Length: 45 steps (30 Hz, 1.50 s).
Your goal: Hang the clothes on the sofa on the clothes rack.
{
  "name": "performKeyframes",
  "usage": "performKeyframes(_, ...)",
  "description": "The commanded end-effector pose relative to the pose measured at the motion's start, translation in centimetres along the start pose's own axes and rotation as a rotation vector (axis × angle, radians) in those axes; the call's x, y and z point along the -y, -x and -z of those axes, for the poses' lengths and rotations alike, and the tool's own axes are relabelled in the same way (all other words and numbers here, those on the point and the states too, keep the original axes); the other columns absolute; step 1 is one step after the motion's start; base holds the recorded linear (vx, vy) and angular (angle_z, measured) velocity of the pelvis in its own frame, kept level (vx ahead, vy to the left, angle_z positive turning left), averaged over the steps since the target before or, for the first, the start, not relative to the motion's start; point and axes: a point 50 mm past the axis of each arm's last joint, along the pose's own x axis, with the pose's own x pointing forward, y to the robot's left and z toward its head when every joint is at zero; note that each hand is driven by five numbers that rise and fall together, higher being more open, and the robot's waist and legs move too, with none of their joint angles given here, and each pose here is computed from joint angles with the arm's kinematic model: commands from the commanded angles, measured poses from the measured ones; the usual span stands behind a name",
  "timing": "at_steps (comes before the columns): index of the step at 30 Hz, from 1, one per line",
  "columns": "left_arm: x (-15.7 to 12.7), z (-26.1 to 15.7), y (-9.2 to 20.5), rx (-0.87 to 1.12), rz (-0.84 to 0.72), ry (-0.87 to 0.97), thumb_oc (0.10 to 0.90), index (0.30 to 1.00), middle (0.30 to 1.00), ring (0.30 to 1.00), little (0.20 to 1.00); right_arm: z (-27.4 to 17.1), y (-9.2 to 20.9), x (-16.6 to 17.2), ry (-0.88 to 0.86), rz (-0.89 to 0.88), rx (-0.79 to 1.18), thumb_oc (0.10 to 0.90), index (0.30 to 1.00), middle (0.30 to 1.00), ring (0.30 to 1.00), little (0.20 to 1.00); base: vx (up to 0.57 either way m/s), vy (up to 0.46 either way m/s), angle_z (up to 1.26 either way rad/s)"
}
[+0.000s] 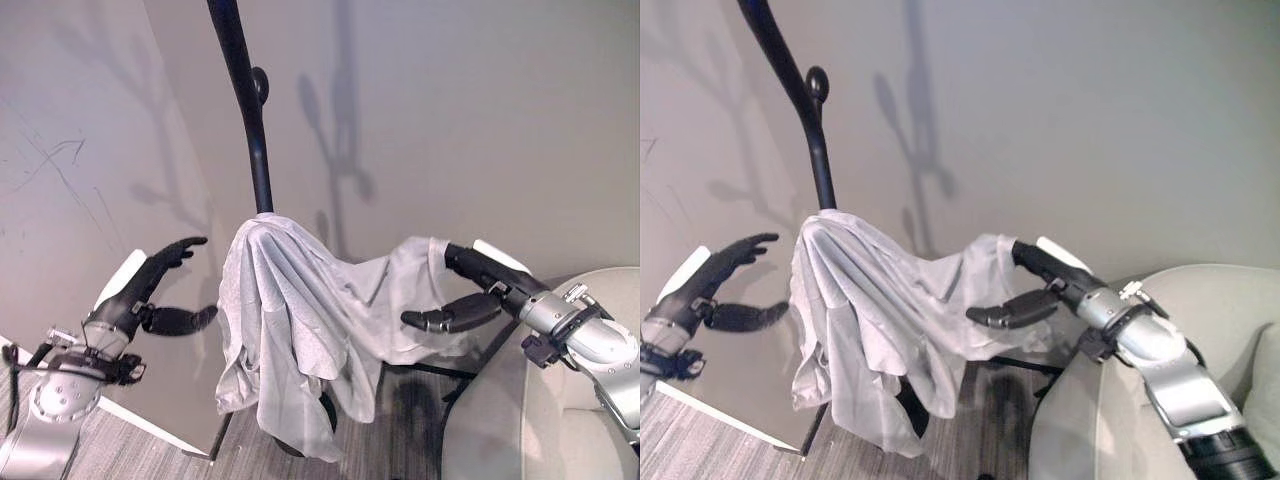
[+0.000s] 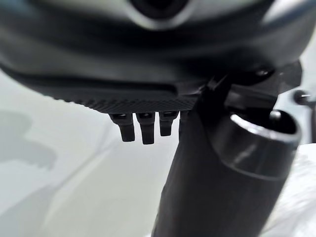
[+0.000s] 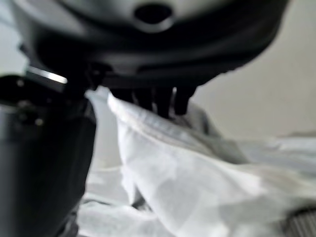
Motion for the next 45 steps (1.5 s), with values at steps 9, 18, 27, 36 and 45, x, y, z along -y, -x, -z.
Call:
performKeyframes(9,-0.6,5.6,2.0,0.096,-0.479,0.744,0.8,0.9,0.9,0.9,0.9,-4.9,5.2,4.3,-0.024,0.08,0.296,0.8,0.9,0.9,0.9,0.9,0.0,0.0,-0.01)
performKeyframes(18,6.4,12.9,3.7,-0.295,-0.631,1.089,0.8,0.9,0.9,0.9,0.9,-1.4,6.4,3.8,-0.467,0.359,0.475,0.8,0.9,0.9,0.9,0.9,0.01,0.012,0.0)
performKeyframes(27,14.7,17.0,7.1,-0.778,-0.518,1.135,0.8,0.9,0.9,0.9,0.9,2.4,2.9,-4.9,0.089,0.012,-0.007,0.8,0.9,0.9,0.9,0.9,-0.02,0.05,-0.1)
performKeyframes(36,19.9,17.8,11.3,-1.147,-0.431,1.008,0.8,0.9,0.9,0.9,0.9,10.6,4.0,-11.4,0.259,0.021,-0.421,0.8,0.9,0.9,0.9,0.9,-0.02,0.033,-0.12)
performKeyframes(45,22.8,16.4,10.2,-1.182,-0.158,0.819,0.8,0.9,0.9,0.9,0.9,19.6,6.3,-25.4,-0.552,0.144,-1.133,0.8,0.9,0.9,0.9,0.9,0.0,0.005,0.05)
